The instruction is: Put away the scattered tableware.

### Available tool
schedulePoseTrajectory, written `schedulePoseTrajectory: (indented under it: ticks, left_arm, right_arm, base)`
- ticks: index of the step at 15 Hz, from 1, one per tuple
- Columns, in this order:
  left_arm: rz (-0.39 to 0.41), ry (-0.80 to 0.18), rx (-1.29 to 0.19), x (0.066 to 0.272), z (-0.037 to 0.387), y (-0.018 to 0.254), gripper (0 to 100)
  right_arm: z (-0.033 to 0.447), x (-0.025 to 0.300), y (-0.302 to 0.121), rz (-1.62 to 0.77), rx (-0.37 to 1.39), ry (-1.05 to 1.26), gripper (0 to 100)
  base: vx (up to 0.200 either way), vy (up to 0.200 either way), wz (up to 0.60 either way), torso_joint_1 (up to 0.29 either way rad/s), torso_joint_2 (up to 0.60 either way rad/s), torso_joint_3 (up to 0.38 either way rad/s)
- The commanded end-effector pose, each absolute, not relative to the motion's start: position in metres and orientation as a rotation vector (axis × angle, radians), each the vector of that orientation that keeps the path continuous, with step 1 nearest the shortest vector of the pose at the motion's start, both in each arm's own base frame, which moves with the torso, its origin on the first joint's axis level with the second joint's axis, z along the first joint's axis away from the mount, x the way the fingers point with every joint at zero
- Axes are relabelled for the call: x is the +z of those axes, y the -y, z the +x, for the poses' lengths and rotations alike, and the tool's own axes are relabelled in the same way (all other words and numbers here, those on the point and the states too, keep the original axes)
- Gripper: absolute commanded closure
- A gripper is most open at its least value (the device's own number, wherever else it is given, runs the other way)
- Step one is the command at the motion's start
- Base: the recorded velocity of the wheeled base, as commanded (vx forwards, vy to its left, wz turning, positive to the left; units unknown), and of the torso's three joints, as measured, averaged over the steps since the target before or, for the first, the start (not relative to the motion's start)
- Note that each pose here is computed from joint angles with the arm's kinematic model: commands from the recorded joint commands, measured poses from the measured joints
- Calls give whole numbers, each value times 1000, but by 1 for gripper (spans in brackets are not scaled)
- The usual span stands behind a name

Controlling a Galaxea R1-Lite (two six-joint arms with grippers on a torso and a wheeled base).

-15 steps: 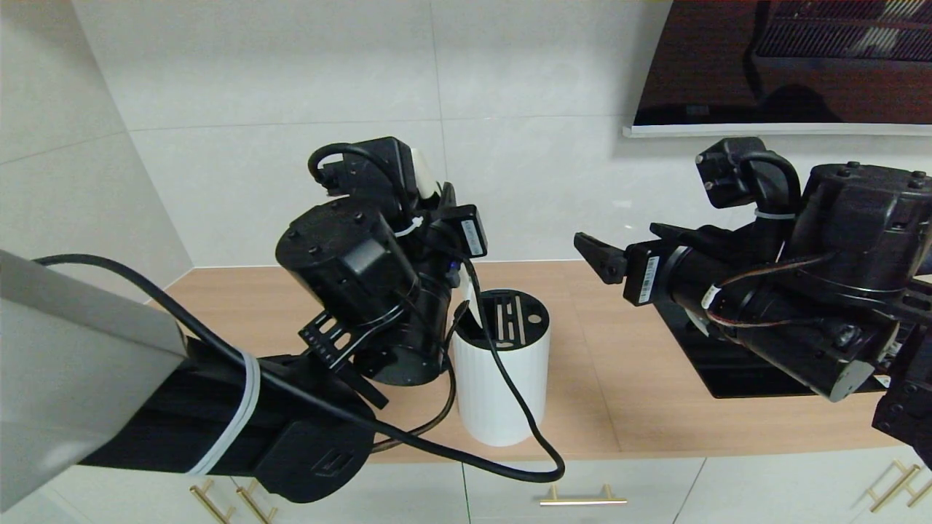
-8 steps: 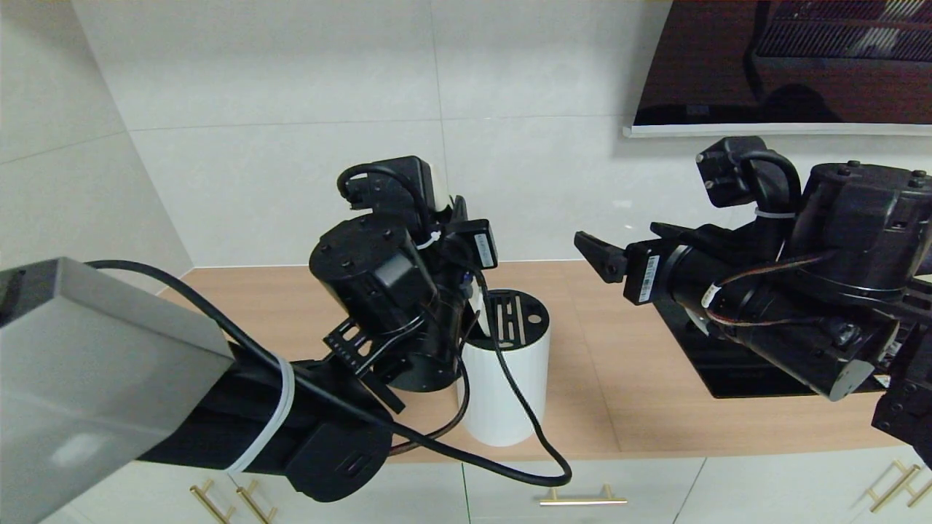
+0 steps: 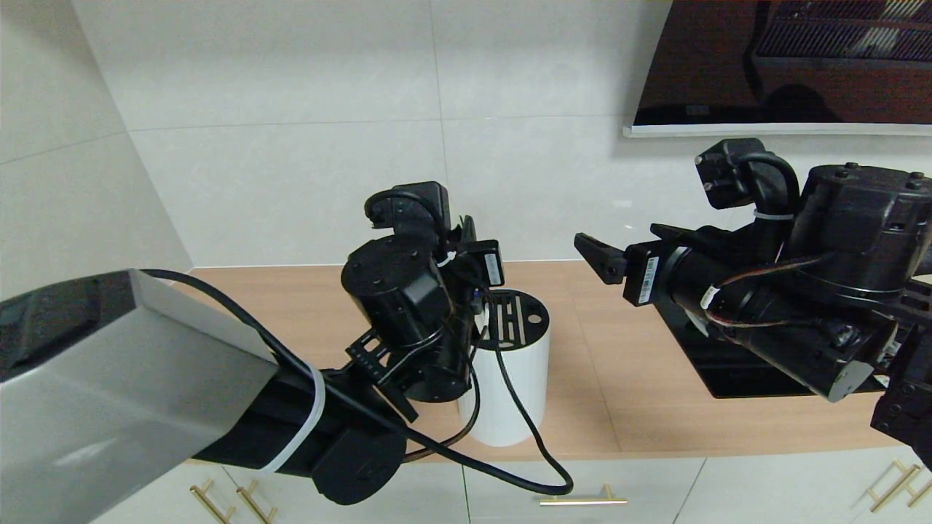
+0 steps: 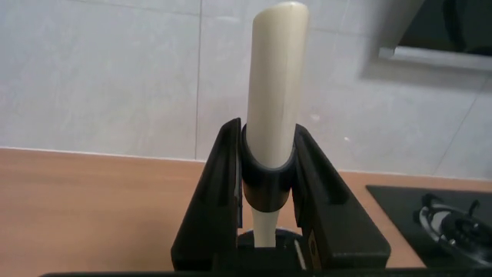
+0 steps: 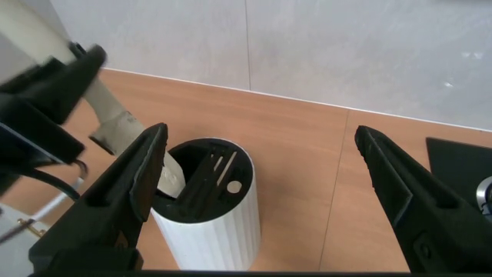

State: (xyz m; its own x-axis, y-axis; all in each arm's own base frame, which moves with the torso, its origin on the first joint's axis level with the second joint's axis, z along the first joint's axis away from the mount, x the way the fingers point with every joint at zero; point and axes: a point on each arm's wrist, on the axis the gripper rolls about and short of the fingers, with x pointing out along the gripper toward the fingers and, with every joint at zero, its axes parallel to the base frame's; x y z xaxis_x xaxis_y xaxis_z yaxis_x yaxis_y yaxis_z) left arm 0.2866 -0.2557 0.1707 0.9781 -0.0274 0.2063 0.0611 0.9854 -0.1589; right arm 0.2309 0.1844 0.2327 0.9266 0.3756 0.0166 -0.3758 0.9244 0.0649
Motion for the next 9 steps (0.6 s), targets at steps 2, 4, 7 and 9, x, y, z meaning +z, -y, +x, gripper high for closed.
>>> schedulePoseTrajectory:
  ticks: [2,4,7,9]
  left_arm:
    - [-139,173,-49,154,290,261,100]
    - [-141,163,-53,149,291,263,100]
    - [-129,144,-58,137,294,267,100]
    - [-124,141,-64,127,297,270,100]
  right_arm:
    - [231,232,-185,66,387,1,0]
    - [232,231,-185,64,385,-2,0]
    - [232,230,-185,64,385,-3,0]
    - [232,229,-186,62,385,-6,0]
  base:
    - [0,0,0,0,0,0]
    - [0,0,0,0,0,0]
    - [0,0,0,0,0,0]
    - [0,0,0,0,0,0]
